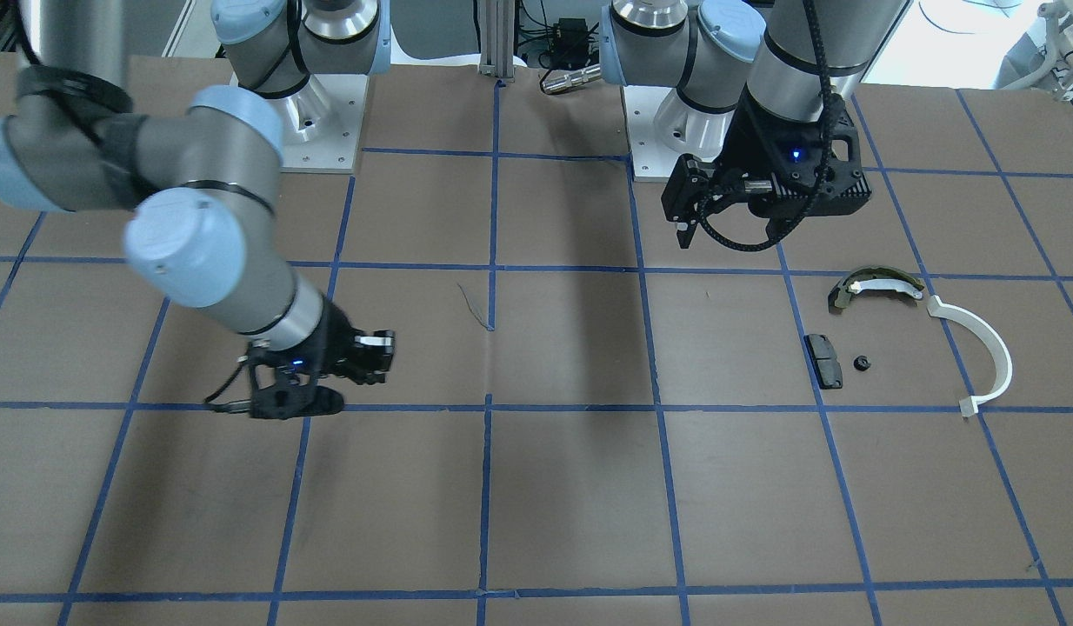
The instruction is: Place bearing gear from tray to pile
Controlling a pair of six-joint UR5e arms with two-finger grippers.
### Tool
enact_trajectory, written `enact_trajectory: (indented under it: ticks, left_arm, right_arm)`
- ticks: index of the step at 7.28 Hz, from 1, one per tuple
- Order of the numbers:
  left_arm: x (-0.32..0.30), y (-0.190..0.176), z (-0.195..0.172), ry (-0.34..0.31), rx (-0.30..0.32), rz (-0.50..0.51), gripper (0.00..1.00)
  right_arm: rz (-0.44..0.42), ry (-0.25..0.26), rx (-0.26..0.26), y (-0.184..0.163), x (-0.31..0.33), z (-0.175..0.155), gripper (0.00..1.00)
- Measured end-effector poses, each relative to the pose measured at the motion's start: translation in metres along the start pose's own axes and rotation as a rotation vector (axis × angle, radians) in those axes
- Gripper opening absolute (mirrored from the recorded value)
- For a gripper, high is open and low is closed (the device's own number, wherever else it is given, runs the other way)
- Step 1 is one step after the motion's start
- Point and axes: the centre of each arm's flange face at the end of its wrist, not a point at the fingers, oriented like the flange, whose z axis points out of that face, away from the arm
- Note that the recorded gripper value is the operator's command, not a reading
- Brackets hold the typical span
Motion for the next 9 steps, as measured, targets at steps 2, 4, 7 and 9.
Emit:
enact_trajectory:
  ticks: [2,4,7,9]
  left_arm:
    - [0.0,0.006,-0.003,0.0,0.001,0.002,1.0]
    - [0.0,0.006,-0.002,0.0,-0.001,0.002,1.0]
    - [0.0,0.007,0.002,-0.001,-0.01,0.003,1.0]
    - [0.0,0.007,0.005,-0.002,-0.017,0.002,1.0]
  right_arm:
    - [0.089,-0.021,0.063,0.053,-0.062,0.067,0.0]
    - [0.082,-0.057,0.077,0.095,-0.085,0.105,0.23]
    - [0.061,-0.067,0.06,0.114,-0.103,0.126,1.0]
    - [0.056,-0.047,0.103,0.105,-0.105,0.111,1.0]
